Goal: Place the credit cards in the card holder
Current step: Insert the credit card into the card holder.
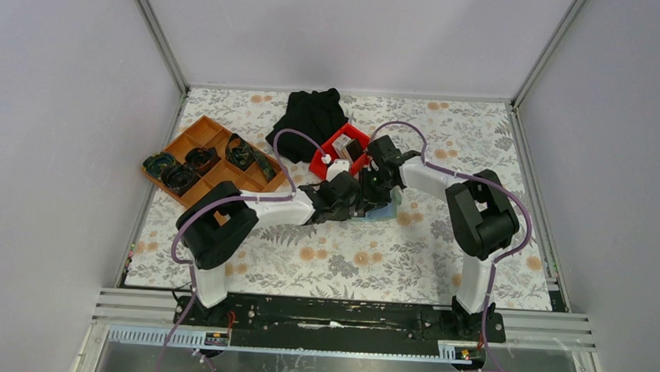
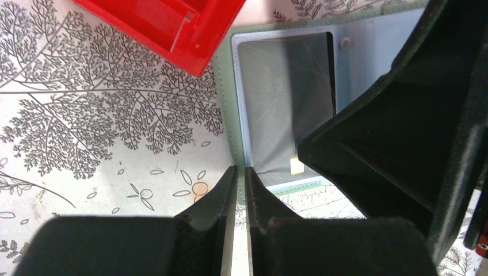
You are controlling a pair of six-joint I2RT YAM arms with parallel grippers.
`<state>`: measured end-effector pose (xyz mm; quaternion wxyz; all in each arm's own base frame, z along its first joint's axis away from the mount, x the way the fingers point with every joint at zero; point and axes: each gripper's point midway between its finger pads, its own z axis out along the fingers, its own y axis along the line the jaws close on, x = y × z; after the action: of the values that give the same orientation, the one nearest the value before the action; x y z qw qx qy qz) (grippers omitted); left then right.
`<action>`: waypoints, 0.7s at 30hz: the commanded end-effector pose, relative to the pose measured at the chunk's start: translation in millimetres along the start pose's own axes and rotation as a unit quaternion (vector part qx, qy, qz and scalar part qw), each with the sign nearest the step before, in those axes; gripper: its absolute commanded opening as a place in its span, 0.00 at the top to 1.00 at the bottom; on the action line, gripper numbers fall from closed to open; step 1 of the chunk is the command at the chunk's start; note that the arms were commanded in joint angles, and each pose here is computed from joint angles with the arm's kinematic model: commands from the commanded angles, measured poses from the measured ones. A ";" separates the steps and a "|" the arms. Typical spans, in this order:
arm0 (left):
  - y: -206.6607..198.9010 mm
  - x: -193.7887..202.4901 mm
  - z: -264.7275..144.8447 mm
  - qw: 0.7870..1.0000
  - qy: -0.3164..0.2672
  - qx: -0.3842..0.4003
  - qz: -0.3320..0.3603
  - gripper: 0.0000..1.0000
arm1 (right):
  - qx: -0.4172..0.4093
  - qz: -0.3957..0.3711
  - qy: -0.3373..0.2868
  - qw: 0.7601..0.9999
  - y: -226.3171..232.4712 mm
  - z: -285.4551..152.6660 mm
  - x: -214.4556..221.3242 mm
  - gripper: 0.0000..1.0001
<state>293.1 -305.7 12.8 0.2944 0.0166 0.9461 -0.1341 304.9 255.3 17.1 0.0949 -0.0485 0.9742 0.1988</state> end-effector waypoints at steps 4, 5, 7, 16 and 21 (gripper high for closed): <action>18.2 78.1 -4.3 0.991 0.123 -0.029 0.035 0.87 | -0.028 -0.026 0.008 0.999 25.7 4.8 6.0 0.62; 17.2 78.1 -4.5 0.991 0.122 -0.028 0.034 0.87 | -0.028 -0.027 0.009 0.999 26.3 4.6 7.1 0.62; 16.0 76.4 -5.5 0.992 0.120 -0.027 0.034 0.87 | -0.029 -0.029 0.010 0.999 27.6 3.3 7.5 0.62; 28.2 61.1 -17.7 0.993 0.091 -0.063 0.032 0.76 | 0.015 -0.038 -0.001 0.999 12.5 -4.7 5.6 0.58; 35.6 51.9 -26.2 0.994 0.071 -0.079 0.033 0.55 | 0.038 -0.047 -0.020 0.998 8.9 -16.2 -4.1 0.51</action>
<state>267.8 -302.1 13.0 0.2760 0.0220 0.9543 -0.1121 300.7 260.7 17.8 0.1024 -0.0713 0.9754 0.1815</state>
